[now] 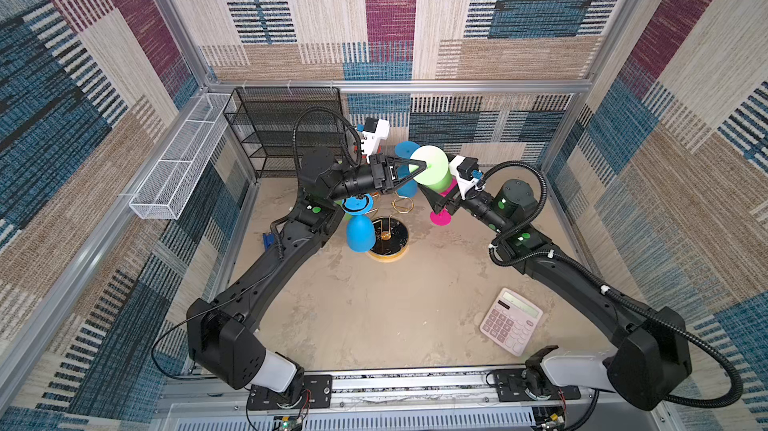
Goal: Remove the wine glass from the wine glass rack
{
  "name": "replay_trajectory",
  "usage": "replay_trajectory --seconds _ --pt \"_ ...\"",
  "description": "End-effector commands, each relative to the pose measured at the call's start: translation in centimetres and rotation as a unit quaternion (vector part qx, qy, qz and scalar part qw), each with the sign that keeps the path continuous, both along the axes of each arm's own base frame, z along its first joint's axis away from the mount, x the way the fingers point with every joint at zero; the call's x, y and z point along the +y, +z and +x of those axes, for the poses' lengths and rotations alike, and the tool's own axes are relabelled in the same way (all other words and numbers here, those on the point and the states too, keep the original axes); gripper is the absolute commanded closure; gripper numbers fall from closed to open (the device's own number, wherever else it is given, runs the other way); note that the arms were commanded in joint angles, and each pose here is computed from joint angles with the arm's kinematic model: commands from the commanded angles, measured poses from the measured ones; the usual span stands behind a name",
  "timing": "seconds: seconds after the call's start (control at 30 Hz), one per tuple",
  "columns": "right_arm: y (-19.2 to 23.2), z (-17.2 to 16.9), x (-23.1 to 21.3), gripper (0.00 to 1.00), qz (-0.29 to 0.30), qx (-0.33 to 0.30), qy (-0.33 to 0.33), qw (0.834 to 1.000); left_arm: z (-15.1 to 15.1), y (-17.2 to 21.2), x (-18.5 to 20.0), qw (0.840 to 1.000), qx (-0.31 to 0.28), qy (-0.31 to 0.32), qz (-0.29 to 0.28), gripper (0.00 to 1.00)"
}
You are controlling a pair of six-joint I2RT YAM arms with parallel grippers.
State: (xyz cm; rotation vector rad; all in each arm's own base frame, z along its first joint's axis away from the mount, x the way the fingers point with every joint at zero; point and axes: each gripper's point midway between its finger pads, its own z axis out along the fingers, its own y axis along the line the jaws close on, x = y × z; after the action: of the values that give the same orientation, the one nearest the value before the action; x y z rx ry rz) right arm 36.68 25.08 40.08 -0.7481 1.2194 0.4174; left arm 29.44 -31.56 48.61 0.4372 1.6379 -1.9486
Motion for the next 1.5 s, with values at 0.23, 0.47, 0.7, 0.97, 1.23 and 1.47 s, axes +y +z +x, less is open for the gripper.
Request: replay_trajectory --seconds 0.23,0.47,0.7,0.97,1.23,1.47 --pt "1.4 0.2 0.1 0.00 0.019 -0.018 -0.005 1.000 -0.8 1.0 0.3 1.000 -0.012 -0.014 -0.016 1.00" --pt "1.1 -0.1 0.4 0.05 0.019 -0.007 -0.001 1.000 -0.8 1.0 0.4 1.000 -0.011 -0.013 -0.017 1.00" --pt "1.0 -0.4 0.7 0.14 0.016 0.005 0.000 1.000 -0.2 0.5 0.3 1.000 -0.004 -0.013 -0.015 1.00" --pt "1.4 -1.1 0.7 0.26 0.010 0.027 0.001 1.000 0.3 0.4 0.5 1.000 -0.007 -0.009 -0.014 0.85" --pt "1.4 -2.4 0.3 0.36 0.007 0.057 0.004 0.998 0.8 0.7 0.8 1.000 -0.017 0.000 -0.019 0.72" --pt "0.2 -2.5 -0.3 0.44 0.007 0.110 -0.007 0.994 0.9 1.9 1.9 0.998 -0.049 0.021 -0.034 0.59"
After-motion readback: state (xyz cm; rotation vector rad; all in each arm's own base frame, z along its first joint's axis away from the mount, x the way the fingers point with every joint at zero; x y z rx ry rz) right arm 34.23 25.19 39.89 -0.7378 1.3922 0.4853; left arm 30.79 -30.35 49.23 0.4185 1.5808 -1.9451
